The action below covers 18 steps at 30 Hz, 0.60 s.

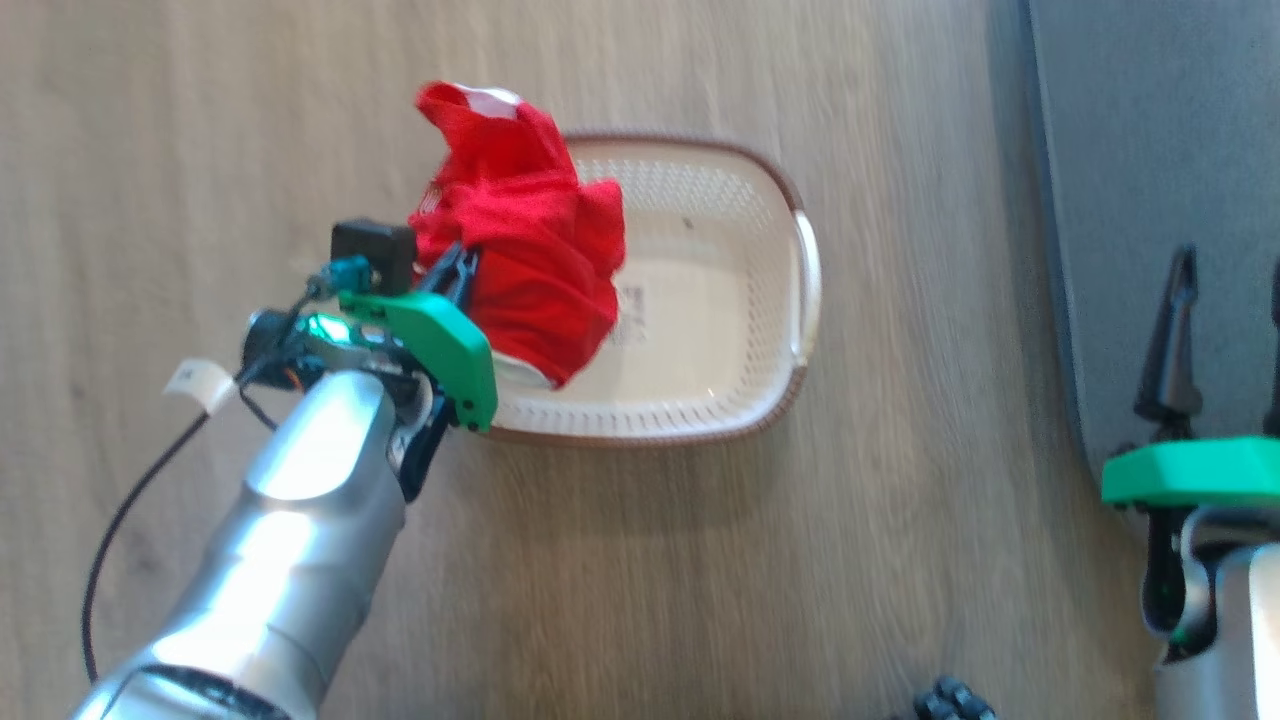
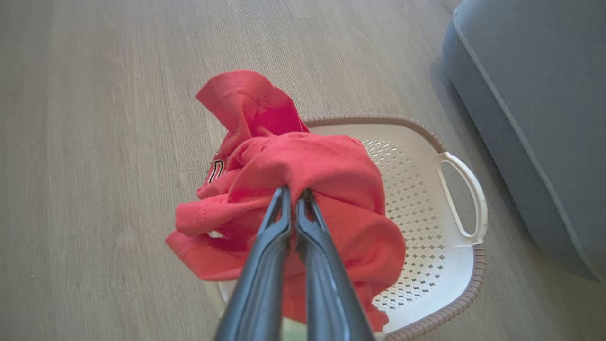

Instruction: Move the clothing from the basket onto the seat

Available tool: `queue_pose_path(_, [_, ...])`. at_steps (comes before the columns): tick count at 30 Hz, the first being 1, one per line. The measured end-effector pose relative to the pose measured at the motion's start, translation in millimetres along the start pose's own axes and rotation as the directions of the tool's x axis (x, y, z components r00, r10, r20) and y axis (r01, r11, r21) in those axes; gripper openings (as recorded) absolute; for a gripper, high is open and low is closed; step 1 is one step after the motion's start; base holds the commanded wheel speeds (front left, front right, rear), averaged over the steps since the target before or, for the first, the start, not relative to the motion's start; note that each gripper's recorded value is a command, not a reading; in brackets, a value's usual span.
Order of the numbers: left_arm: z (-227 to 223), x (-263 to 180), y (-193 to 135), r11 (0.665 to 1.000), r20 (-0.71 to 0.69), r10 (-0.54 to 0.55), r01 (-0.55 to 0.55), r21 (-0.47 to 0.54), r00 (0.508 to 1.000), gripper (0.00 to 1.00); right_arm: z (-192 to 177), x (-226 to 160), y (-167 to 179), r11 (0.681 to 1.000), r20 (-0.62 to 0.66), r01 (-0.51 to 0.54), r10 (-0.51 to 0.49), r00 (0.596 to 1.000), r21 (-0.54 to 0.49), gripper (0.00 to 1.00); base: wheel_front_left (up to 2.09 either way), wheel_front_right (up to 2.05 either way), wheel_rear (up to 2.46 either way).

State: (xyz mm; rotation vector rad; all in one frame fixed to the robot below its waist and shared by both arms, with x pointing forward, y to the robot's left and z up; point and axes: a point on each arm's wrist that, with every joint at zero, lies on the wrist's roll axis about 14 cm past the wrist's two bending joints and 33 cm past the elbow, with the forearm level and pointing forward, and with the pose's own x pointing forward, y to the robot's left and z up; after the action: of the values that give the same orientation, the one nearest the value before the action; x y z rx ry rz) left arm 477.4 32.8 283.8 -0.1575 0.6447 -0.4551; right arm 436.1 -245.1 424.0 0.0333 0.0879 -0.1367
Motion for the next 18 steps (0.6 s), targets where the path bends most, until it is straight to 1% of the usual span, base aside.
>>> queue_pose_path(4, [26,-33,5,0.999,0.085,0.043,-0.042,-0.019,0.995,0.0,18,-9,6,1.0,0.037,-0.019,0.018,0.999,0.007,1.0,0.0,0.0,0.0])
queue_pose_path(9, [50,-76,17,0.995,0.189,0.101,-0.095,-0.039,0.977,0.0,44,-15,19,0.998,0.104,-0.056,0.054,0.993,0.015,1.0,0.0,0.0,0.0])
queue_pose_path(14, [68,-121,34,0.985,0.292,0.174,-0.161,-0.069,0.94,0.0,54,-31,26,0.996,0.121,-0.084,0.082,0.989,0.01,1.0,0.0,0.0,0.0])
queue_pose_path(18, [75,-157,45,0.972,0.358,0.233,-0.222,-0.072,0.904,0.0,65,-43,30,0.995,0.145,-0.1,0.098,0.985,0.009,1.0,0.0,0.0,0.0])
